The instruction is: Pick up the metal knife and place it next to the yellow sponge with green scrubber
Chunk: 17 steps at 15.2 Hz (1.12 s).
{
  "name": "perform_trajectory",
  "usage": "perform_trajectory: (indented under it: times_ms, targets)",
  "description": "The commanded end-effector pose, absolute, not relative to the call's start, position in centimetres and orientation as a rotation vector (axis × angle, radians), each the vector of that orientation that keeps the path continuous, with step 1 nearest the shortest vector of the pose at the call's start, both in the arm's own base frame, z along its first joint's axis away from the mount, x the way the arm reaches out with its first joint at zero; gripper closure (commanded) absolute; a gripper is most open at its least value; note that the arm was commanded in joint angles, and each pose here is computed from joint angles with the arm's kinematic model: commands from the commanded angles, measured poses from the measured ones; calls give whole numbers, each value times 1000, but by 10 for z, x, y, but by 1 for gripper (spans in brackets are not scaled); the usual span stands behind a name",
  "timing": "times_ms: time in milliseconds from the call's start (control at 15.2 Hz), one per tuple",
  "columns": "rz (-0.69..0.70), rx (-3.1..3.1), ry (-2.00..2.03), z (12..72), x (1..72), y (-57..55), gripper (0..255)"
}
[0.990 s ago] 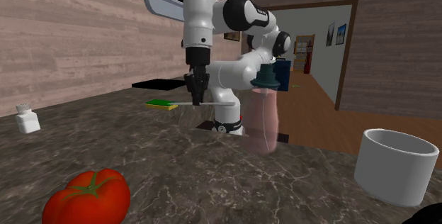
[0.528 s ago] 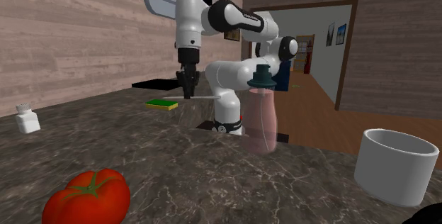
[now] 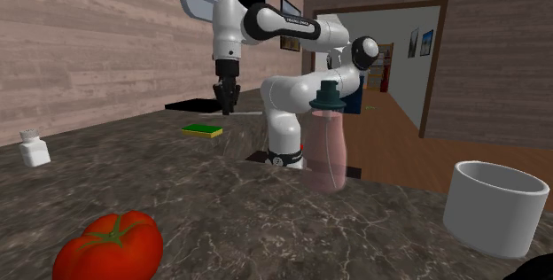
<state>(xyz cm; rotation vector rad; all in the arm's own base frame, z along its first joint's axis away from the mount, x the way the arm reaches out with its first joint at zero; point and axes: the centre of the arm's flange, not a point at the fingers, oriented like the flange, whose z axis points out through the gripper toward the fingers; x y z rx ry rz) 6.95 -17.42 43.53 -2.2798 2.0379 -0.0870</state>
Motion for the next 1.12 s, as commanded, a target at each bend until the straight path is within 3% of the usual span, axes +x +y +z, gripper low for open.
perform_trajectory:
  times_ms: [0, 1056]
  targets:
    - [-86, -2283, 2038, 434, 51, -194, 255]
    - [-86, -2283, 2038, 434, -84, -357, 255]
